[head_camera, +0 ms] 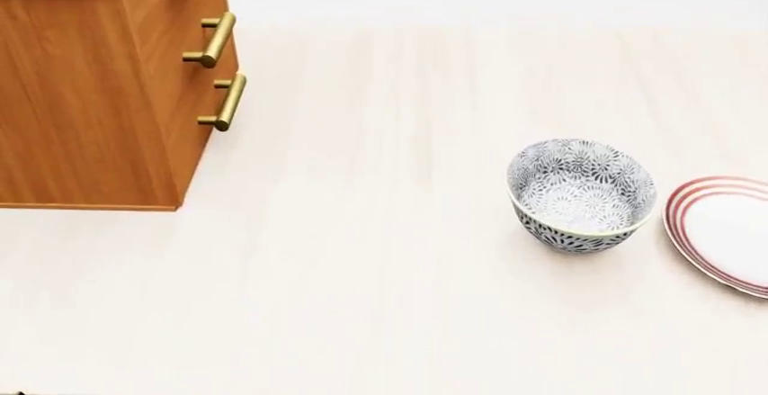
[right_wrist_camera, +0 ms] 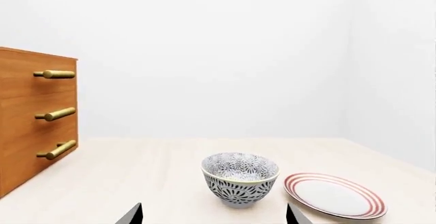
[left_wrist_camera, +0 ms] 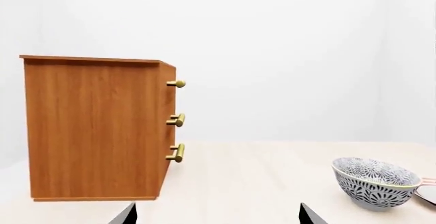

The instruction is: Put the bowl on top of the cabinet.

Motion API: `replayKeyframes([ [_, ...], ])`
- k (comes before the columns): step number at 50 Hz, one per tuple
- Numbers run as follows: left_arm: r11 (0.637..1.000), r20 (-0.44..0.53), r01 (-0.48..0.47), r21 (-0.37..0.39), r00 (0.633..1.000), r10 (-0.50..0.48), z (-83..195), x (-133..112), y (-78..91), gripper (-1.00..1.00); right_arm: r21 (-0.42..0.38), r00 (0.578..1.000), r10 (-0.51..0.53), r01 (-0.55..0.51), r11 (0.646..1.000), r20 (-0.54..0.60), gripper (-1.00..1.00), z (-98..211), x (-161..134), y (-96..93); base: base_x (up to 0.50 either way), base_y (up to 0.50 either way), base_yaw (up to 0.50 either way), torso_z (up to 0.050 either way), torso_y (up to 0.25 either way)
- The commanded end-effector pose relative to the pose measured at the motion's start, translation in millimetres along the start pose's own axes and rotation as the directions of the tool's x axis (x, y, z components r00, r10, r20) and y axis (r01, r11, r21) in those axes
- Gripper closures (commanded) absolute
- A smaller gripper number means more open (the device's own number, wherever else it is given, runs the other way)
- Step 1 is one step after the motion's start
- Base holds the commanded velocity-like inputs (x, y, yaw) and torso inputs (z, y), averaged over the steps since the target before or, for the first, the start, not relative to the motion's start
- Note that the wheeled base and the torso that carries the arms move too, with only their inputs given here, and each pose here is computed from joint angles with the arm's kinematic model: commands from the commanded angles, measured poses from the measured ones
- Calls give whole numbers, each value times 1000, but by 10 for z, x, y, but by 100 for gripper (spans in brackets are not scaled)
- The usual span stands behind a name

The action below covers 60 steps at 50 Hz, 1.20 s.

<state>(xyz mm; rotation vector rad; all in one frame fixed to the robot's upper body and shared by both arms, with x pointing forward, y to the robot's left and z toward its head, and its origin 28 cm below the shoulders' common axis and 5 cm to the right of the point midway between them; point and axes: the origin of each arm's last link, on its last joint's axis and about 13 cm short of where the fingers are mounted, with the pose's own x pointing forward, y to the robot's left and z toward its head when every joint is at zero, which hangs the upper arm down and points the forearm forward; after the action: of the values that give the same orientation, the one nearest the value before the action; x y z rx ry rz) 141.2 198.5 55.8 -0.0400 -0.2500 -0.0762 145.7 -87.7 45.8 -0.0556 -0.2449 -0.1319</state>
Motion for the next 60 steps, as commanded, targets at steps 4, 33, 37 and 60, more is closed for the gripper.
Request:
replayKeyframes([
  [4, 1000, -5, 3, -6, 1000, -3, 2, -6, -15, -100, -6, 1000, -12, 12, 1000, 4, -100, 12, -11, -6, 39, 0, 0, 0, 0],
  [33, 1000, 9, 0, -18, 1000, 0, 20, -15, -3, -100, -11, 1000, 2, -2, 1000, 15, -100, 5, -23, 4, 332, 0, 0, 0, 0],
  [37, 1000, 9, -1, -18, 1000, 1, 15, -15, -4, -100, -12, 1000, 4, -4, 1000, 14, -100, 1, -21, 6, 337, 0, 0, 0, 0],
  [60, 1000, 9, -2, -21, 1000, 2, 18, -17, -3, -100, -10, 1000, 2, -2, 1000, 16, -100, 6, -24, 6, 335, 0, 0, 0, 0],
])
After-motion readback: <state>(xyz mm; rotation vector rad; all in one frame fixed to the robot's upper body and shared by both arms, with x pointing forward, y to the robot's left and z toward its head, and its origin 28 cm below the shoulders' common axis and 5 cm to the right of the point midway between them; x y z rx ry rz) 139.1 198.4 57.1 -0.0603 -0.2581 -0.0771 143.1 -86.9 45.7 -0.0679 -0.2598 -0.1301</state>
